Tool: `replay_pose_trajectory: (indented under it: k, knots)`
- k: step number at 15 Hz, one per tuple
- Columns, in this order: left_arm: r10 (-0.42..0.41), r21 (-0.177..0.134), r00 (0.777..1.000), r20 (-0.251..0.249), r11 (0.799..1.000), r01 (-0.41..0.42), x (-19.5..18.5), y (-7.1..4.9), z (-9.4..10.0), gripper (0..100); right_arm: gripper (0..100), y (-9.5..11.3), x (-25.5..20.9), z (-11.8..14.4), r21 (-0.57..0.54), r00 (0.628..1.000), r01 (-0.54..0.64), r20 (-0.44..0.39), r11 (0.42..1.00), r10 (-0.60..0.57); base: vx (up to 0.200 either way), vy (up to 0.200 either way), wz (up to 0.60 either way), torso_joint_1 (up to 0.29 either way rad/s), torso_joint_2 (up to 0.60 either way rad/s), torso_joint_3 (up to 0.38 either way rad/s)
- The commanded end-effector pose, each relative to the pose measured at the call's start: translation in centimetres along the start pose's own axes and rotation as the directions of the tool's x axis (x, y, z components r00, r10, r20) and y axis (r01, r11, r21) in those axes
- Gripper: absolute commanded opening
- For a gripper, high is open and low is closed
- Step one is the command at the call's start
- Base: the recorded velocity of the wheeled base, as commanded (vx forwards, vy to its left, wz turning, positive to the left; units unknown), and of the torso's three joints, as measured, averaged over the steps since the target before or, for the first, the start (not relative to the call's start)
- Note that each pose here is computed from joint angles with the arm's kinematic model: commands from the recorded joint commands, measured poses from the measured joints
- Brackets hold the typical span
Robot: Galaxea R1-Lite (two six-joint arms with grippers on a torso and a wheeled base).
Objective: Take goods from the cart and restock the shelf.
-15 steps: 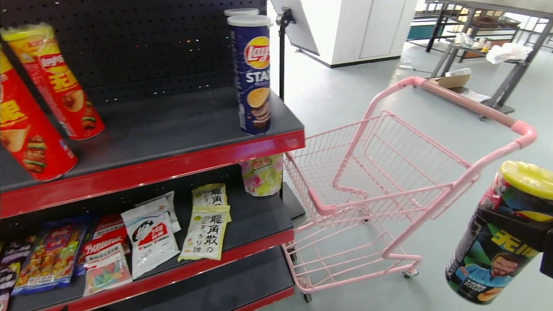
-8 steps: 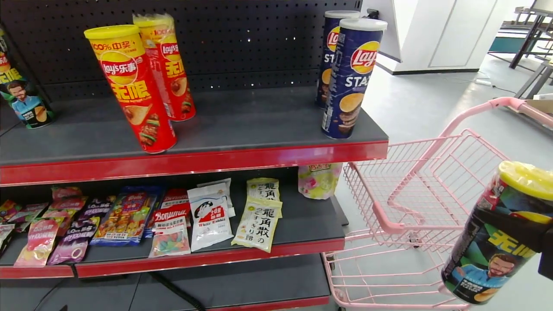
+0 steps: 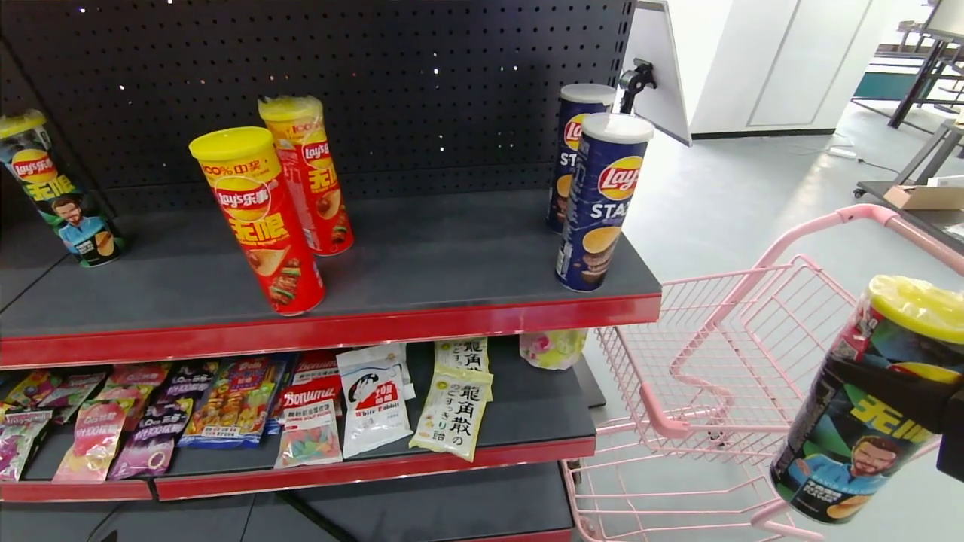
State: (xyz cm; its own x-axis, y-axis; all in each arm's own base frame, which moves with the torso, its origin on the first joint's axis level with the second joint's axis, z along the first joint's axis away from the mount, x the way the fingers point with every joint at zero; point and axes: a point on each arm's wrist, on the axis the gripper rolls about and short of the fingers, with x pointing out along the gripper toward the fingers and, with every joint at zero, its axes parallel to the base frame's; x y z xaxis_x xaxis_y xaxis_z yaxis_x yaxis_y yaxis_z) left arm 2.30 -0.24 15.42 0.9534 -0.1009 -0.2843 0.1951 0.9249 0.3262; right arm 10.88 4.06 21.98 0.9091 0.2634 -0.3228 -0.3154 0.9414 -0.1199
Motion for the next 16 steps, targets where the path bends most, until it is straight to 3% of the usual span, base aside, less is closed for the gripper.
replay_pose_trajectory:
  k: [1, 8, 16]
  knots:
    - [0.000, 0.000, 1.000, 0.001, 1.000, 0.000, 0.00, 0.02, 0.06, 100, 0, 0.04, 0.22, 0.03, -0.002, 1.000, -0.002, -0.006, 1.000, 0.002, 0.000, 0.000, 0.00, 0.188, -0.47, -0.266]
    - [-0.004, -0.001, 1.000, -0.002, 1.000, 0.004, 0.07, 0.02, 0.07, 100, 0, 0.09, 0.63, -0.31, -0.008, 1.000, -0.004, -0.029, 1.000, 0.004, 0.000, 0.000, 0.00, 0.152, -0.35, -0.202]
    - [-0.004, -0.001, 1.000, 0.000, 1.000, 0.004, 0.04, 0.00, 0.02, 100, 0, 0.06, 0.21, -0.37, -0.005, 1.000, -0.004, -0.015, 1.000, 0.004, 0.000, 0.200, 0.00, 0.012, -0.01, -0.007]
